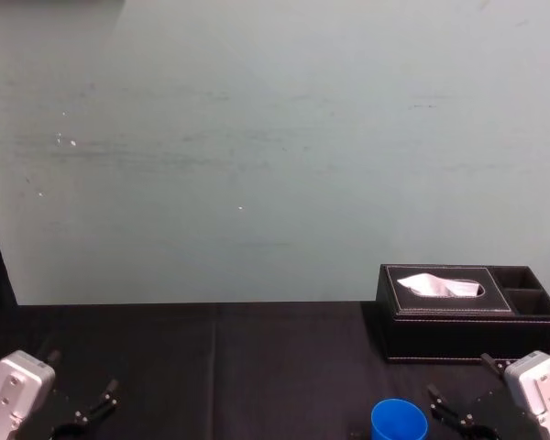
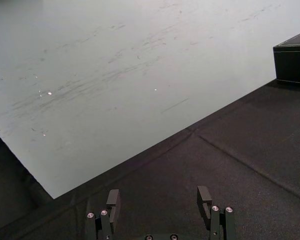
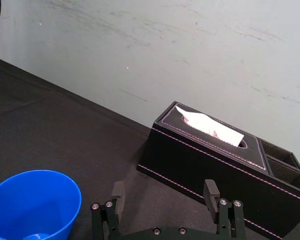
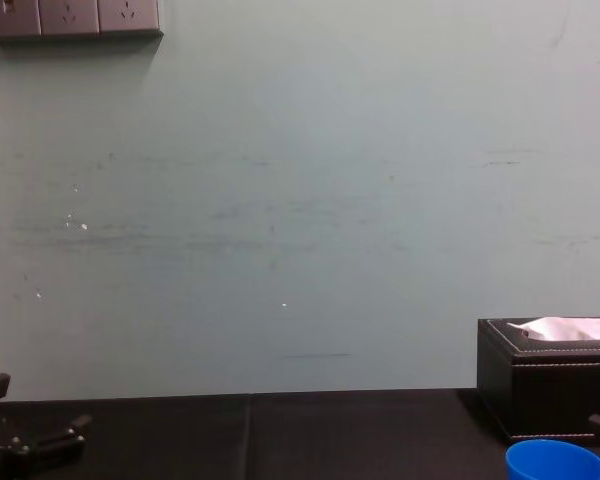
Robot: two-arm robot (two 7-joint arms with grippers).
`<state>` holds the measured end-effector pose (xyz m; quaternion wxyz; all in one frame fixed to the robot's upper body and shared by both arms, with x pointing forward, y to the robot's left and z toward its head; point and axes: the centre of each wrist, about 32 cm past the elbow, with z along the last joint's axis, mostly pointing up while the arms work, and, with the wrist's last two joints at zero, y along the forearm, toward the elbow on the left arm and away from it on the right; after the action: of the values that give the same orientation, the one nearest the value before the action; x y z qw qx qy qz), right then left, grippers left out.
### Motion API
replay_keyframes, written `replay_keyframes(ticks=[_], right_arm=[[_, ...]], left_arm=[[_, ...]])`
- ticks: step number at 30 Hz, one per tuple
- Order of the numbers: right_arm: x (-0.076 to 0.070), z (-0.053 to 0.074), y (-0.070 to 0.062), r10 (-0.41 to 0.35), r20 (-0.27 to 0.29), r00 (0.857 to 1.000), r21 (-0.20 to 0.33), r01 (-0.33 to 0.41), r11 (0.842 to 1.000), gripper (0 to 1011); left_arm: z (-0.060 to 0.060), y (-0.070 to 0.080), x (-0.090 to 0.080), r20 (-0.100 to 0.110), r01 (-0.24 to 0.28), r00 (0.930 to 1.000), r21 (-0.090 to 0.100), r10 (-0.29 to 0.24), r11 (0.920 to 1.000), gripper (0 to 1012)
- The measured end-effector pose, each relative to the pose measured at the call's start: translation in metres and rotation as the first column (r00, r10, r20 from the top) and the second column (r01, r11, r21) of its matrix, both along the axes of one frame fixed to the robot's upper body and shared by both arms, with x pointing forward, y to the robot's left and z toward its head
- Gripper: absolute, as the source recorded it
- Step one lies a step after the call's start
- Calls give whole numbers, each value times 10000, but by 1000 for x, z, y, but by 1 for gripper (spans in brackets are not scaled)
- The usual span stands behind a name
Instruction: Stack the three plastic cups sequentially using one hand.
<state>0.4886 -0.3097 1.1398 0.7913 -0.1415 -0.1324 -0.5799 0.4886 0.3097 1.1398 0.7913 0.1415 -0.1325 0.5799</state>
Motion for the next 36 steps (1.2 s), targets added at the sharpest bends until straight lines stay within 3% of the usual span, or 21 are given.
replay_keyframes(ticks=[16,29,36], right_arm=[[0,1,0,-6,26,10000,82,6,10000,1002],[-12,15,-6,29,54,10000,1284,-36,9917,1003],[-31,28,-22,286,-444,9986,1700,-207,9852,1002]], left_arm=[[0,0,0,0,0,10000,0,0,10000,1010],[0,0,0,-1,-1,10000,1,1,10000,1010],[0,0,0,0,0,10000,0,0,10000,1010]])
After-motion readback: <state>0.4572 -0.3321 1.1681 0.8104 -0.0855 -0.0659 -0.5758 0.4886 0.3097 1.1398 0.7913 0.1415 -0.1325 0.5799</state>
